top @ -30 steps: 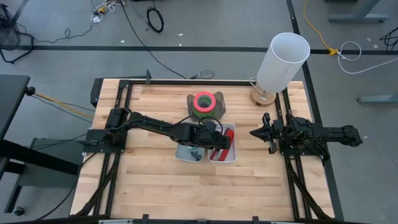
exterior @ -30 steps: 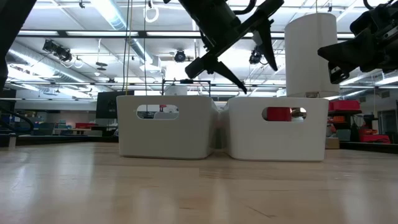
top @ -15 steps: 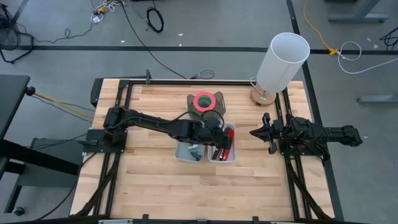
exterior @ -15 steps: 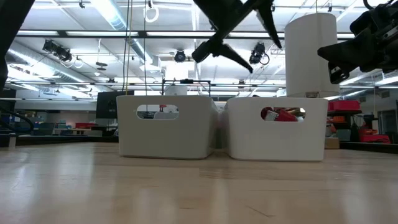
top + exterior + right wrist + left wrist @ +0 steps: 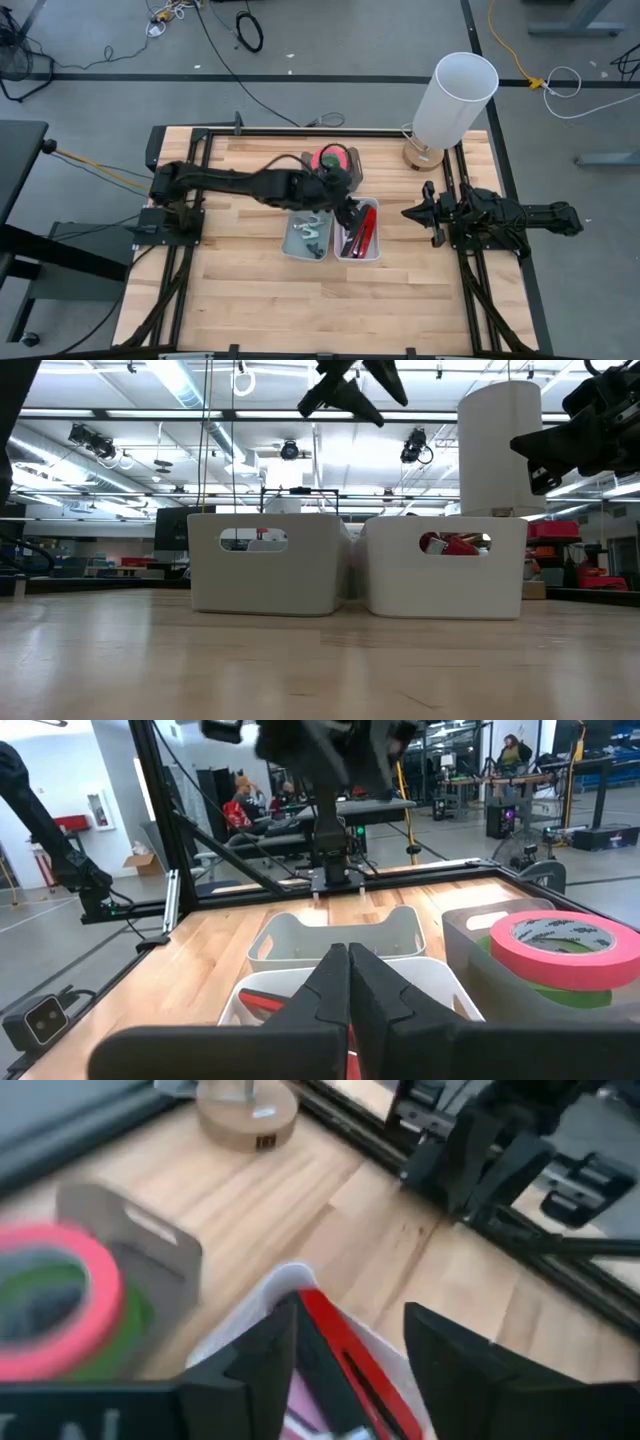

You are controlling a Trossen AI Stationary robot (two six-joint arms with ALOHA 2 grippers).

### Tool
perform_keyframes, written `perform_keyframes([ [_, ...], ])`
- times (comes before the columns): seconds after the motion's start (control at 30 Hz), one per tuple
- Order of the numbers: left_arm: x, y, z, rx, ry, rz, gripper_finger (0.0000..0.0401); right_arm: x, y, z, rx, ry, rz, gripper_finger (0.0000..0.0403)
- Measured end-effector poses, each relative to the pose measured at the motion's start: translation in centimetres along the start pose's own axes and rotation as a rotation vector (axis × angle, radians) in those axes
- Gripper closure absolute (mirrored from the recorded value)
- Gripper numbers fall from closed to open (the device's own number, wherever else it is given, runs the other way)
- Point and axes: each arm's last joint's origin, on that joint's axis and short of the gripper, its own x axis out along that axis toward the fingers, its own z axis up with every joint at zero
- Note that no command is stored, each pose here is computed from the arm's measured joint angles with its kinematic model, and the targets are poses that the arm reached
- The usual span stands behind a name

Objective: Pick and place Stapler, Stapler remover, tape
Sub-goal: Return to Home Position

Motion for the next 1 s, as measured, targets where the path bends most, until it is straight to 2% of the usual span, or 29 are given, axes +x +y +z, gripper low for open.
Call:
perform_keyframes([
  [0.2, -1.0, 1.5, 1.4, 0.266, 0.005, 0.009, 0.0279, 0.0, 0.0, 0.0, 0.000, 0.001, 0.000, 0.0399],
  [0.57, -1.7, 3.8, 2.7, 0.428, 0.088, -0.077, 0.0392, 0.0, 0.0, 0.0, 0.000, 0.002, 0.000, 0.0399],
  [0.77, -1.9, 4.4, 2.8, 0.440, 0.110, -0.135, 0.0390, 0.0, 0.0, 0.0, 0.000, 0.002, 0.000, 0.0399],
  [1.0, -1.7, 6.4, -0.8, 0.420, 0.098, -0.226, 0.0396, 0.0, 0.0, 0.0, 0.000, 0.002, 0.000, 0.0399],
])
